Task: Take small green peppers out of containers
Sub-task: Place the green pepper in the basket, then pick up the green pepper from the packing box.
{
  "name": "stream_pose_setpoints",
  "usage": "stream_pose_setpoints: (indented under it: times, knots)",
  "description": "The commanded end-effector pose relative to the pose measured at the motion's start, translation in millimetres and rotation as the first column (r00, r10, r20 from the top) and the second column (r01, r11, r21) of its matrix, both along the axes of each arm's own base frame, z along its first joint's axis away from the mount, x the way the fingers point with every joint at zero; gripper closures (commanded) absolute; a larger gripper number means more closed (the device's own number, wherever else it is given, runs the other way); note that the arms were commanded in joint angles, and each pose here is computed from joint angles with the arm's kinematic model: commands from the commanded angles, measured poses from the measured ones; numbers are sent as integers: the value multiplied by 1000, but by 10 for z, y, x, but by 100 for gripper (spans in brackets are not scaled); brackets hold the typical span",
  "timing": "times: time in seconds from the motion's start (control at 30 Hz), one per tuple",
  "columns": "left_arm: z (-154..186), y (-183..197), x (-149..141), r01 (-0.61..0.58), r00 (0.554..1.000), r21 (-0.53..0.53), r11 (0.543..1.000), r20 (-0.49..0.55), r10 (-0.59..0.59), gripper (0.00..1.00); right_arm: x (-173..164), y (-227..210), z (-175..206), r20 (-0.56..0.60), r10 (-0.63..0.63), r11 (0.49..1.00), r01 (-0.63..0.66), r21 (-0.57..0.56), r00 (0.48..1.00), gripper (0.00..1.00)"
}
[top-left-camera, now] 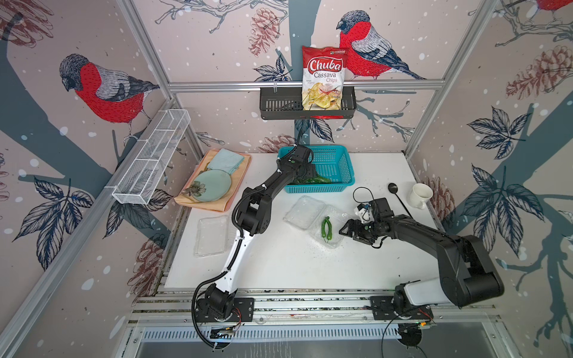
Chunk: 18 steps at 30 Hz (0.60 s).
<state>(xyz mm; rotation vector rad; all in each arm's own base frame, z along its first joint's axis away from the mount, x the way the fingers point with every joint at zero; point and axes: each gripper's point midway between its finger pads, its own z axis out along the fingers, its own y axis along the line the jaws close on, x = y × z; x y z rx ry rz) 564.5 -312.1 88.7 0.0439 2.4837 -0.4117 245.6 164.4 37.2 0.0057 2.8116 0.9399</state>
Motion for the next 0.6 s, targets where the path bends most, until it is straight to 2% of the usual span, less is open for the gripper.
stream_pose_setpoints:
  times: [0.0,0.13,0.23,0.43,0.57]
  knots:
    - [538,63,-98,6,998,39,999,67,-9,12,-78,-82,-90,-40,-15,998,13,-55,999,16]
    - [898,28,-495,38,998,79,996,44,-42,11,-71,-92,-114,-42,-16,998,14,-58,999,16]
    - [976,-127,-974,106,994,68,992,-38,-104,18,-53,-102,-128,-46,-20,998,17,-63,999,16]
    - [678,-508,-2109,256,943,25,966,-228,-244,24,-24,-92,-139,-44,-24,998,21,-57,999,16]
    - [329,-650,-2619,289,906,-3,957,-320,-275,28,-37,-90,-162,-48,-22,998,19,-57,999,16]
